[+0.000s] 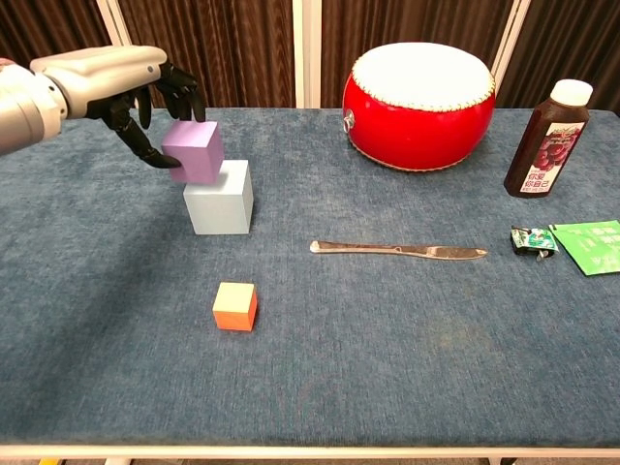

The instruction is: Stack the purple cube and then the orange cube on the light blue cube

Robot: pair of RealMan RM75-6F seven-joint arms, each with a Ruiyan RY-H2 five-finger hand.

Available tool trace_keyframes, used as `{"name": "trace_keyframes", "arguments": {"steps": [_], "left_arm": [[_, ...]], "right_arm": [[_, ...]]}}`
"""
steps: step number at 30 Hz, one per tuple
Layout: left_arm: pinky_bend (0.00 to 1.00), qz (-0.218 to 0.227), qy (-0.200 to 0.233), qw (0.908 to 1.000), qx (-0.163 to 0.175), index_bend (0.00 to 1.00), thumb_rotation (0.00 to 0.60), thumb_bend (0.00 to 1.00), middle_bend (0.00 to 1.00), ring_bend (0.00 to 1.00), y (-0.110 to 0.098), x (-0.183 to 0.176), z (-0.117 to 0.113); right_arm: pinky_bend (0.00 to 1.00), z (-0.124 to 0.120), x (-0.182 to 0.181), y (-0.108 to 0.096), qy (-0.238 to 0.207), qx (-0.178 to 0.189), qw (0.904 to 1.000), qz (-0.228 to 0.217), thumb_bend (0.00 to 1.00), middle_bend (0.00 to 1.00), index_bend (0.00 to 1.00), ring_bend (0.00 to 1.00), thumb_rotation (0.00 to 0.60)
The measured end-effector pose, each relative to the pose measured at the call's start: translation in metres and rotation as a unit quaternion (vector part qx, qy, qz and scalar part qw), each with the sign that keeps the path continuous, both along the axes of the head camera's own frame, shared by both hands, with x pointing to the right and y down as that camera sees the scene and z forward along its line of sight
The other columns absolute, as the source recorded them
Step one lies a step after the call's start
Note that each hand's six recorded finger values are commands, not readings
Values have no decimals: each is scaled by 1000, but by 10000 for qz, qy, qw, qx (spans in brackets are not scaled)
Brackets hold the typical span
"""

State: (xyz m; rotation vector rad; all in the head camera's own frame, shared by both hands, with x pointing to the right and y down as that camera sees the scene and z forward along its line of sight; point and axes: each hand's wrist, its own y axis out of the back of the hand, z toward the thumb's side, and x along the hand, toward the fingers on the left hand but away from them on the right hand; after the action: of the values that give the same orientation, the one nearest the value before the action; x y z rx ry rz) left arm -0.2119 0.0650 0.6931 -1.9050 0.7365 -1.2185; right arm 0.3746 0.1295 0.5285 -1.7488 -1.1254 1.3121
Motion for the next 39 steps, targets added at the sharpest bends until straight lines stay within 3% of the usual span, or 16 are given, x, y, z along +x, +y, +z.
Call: {"name": "trace_keyframes", "arguments": {"steps": [39], "left_arm": [[491, 155, -52, 9999, -12, 490, 600, 281, 595, 374, -2, 28, 11]], "right_arm": [[0, -4, 9, -3, -28, -45, 9999, 116, 216, 0, 0, 0, 600]]}}
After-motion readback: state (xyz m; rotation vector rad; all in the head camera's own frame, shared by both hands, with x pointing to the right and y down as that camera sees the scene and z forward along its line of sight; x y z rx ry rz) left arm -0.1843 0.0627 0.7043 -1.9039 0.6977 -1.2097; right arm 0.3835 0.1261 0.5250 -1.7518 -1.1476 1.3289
